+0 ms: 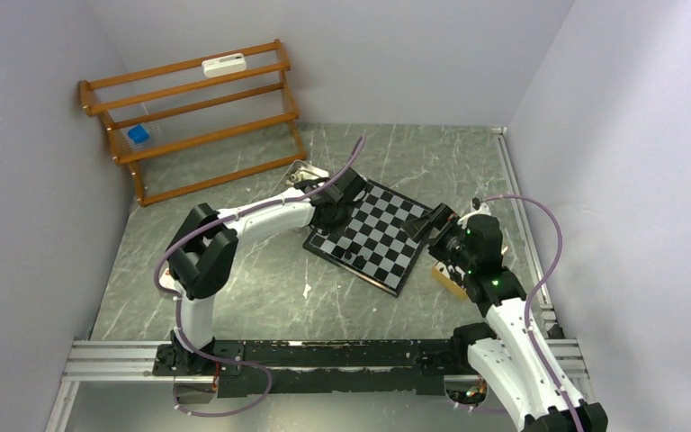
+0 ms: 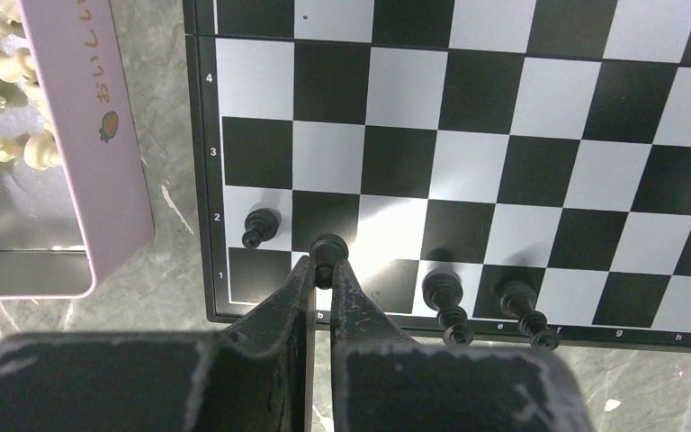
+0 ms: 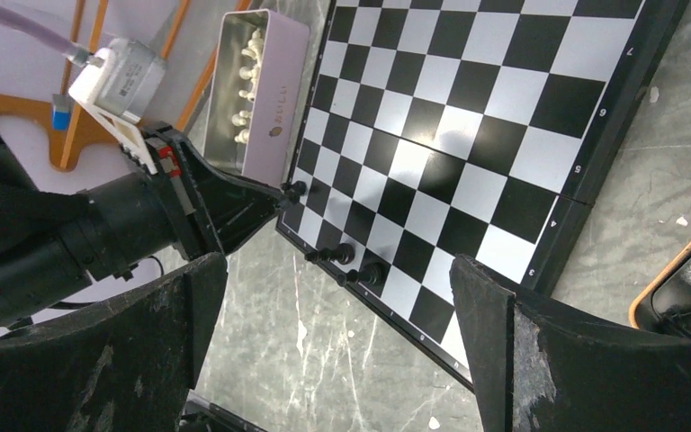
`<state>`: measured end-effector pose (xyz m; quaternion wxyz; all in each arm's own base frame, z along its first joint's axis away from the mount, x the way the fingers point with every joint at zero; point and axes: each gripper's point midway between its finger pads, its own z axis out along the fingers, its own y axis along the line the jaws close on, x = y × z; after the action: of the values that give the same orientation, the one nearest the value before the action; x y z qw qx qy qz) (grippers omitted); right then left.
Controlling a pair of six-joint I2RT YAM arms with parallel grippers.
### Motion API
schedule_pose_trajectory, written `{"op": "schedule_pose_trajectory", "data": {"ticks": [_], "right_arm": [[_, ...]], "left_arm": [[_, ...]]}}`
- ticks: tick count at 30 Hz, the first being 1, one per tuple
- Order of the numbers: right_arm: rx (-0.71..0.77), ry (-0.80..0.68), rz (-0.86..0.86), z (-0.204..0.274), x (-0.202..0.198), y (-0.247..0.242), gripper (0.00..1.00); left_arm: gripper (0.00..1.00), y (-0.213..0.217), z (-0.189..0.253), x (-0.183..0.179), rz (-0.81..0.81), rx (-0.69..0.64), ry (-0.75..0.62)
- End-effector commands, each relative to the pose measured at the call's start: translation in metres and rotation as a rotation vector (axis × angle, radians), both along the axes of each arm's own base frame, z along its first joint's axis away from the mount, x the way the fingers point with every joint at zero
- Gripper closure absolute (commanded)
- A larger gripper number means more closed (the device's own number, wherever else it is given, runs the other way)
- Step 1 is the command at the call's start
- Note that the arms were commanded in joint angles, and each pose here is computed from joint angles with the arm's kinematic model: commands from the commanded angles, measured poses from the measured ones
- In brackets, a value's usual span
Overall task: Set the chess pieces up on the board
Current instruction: Place the chess piece on the chessboard.
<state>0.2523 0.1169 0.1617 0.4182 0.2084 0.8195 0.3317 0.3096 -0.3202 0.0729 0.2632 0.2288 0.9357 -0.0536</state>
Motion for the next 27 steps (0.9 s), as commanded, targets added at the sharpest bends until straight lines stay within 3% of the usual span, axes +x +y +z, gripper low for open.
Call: {"op": "schedule_pose_trajectory", "data": {"ticks": [1, 27], "right_arm": [[-0.020, -0.045, -0.001, 0.017, 0.001, -0.002, 0.00], [-0.025, -0.071, -0.002, 0.022, 0.001, -0.003, 0.00]], "left_arm": [[0.95, 0.000, -0.006, -0.003, 0.001, 0.027, 0.013], [0.95, -0.002, -0.024, -0.001, -0.023, 0.063, 0.018]]}}
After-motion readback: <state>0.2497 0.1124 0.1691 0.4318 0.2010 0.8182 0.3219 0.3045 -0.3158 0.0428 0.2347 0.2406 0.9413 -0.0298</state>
